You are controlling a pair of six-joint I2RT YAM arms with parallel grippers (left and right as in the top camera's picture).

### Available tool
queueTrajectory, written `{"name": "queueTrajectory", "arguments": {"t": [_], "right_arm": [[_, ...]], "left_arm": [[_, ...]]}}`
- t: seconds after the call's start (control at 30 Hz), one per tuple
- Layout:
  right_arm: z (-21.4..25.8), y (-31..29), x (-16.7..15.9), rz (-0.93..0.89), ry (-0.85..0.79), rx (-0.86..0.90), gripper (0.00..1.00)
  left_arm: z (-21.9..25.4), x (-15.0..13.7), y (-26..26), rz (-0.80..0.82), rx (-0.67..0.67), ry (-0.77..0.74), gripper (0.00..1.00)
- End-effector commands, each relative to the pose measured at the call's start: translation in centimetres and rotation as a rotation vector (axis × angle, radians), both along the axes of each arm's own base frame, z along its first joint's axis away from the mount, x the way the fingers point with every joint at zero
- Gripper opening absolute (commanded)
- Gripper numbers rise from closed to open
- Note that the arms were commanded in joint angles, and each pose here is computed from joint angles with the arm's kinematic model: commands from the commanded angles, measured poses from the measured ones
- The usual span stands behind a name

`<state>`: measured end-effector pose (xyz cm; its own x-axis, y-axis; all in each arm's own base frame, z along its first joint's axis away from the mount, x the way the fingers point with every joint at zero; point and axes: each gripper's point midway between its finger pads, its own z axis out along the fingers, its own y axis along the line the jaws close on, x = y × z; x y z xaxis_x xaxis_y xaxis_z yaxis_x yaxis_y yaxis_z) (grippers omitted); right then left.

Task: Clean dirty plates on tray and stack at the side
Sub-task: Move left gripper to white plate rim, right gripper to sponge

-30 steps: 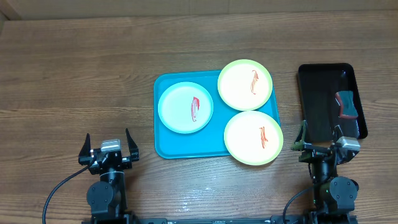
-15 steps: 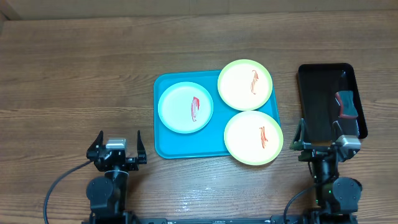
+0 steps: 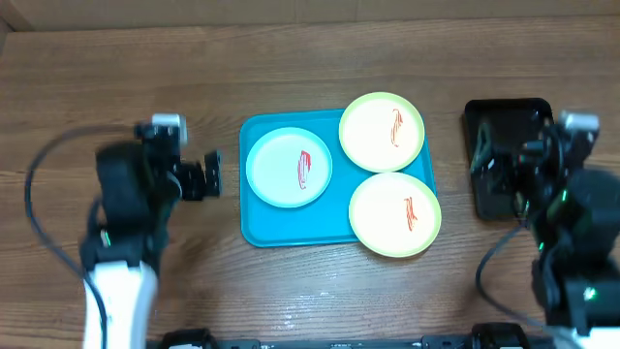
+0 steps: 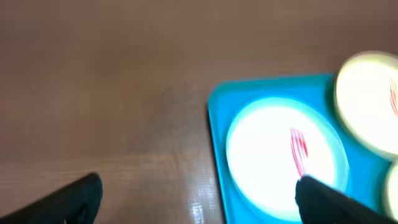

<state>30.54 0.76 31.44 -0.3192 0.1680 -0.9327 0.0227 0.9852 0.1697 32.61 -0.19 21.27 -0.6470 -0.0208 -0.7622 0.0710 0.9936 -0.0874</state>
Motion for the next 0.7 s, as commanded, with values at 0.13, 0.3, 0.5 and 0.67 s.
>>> {"name": "queueTrajectory", "arguments": {"t": [0.13, 0.3, 0.5, 0.67], "right_arm": [[1.8, 1.0, 2.9, 0.088, 0.173, 0.060, 1.00], [-0.7, -1.4, 4.0, 0.121, 0.356, 0.242, 1.00], [-3.6, -6.2, 4.7, 0.049, 0.434, 0.401, 1.00], [-7.2, -10.1, 4.9, -0.091, 0.533, 0.352, 0.96]], "left_arm": [[1.1, 5.3, -4.9, -0.139, -0.048, 0.272, 1.00], [-2.7, 6.2, -7.7, -0.203, -0.026, 0.387, 1.00], [-6.3, 7.2, -9.6, -0.261, -0.112, 0.470, 1.00], [-10.1, 7.1, -10.0, -0.264, -0.132, 0.576, 1.00]]}}
